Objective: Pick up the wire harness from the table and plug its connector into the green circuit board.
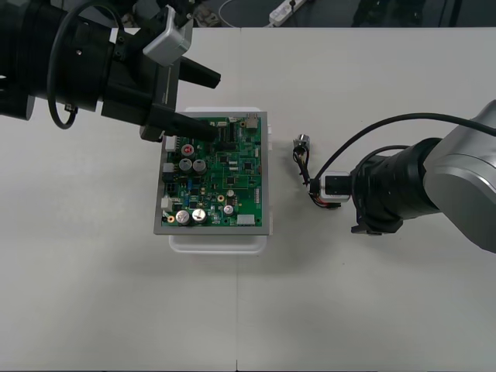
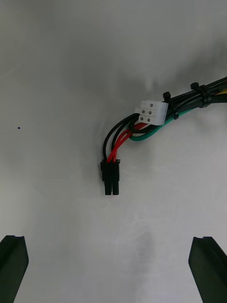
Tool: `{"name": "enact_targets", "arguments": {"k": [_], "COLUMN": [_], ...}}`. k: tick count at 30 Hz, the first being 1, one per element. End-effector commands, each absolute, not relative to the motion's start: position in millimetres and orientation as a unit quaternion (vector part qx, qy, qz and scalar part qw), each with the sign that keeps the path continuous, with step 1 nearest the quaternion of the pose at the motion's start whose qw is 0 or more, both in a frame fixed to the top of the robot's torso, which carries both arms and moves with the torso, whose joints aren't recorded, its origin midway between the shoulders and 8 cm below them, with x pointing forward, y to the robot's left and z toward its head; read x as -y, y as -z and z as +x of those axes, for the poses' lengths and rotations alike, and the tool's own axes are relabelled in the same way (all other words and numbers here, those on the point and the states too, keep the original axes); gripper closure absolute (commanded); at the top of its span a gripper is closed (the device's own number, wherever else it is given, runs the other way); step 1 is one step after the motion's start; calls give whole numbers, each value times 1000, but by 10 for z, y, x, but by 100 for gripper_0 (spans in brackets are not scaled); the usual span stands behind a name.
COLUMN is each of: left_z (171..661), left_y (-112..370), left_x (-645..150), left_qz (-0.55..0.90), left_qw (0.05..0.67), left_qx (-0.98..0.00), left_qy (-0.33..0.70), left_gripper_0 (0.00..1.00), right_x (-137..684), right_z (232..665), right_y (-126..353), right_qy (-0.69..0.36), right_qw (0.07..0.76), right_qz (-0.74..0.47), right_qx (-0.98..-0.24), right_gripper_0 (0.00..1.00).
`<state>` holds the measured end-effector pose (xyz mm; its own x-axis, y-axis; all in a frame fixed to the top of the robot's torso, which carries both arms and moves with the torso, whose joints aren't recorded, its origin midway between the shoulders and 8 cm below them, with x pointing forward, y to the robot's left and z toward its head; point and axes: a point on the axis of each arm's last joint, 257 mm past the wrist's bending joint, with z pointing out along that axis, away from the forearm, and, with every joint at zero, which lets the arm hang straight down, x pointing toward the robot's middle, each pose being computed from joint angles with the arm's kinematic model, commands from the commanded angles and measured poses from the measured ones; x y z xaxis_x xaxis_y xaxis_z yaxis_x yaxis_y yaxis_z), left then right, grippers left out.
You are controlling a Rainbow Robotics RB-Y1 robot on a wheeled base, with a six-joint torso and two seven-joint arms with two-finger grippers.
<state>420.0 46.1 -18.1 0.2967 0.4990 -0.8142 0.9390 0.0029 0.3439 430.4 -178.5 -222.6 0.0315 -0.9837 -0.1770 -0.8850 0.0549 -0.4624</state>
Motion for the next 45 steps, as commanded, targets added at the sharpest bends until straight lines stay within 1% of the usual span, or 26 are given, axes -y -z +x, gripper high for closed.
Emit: {"name": "enact_targets", "arguments": {"k": [1, 8, 16, 26, 39, 45], "left_z": [4167, 4165, 4165, 4165, 4165, 4165], "left_y": [-92, -86, -86, -86, -86, -86], "left_x": [-229, -227, -227, -227, -227, -227], "left_qz": [657, 657, 657, 657, 657, 657], "left_qw": [479, 478, 478, 478, 478, 478], "left_qx": [-527, -527, -527, -527, -527, -527], "left_qy": [247, 247, 247, 247, 247, 247], "left_gripper_0": [20, 20, 20, 20, 20, 20], "right_x": [1660, 1607, 1488, 1565, 1504, 1547], "right_z": [4384, 4380, 4402, 4440, 4413, 4441], "right_y": [2135, 2188, 2225, 2359, 2411, 2454], "right_qy": [105, 93, 119, 104, 110, 106], "right_qw": [248, 246, 236, 214, 205, 197], "right_qz": [-661, -657, -677, -666, -675, -667], "right_qx": [-700, -707, -687, -707, -700, -711], "right_gripper_0": [1, 1, 0, 1, 1, 1]}}
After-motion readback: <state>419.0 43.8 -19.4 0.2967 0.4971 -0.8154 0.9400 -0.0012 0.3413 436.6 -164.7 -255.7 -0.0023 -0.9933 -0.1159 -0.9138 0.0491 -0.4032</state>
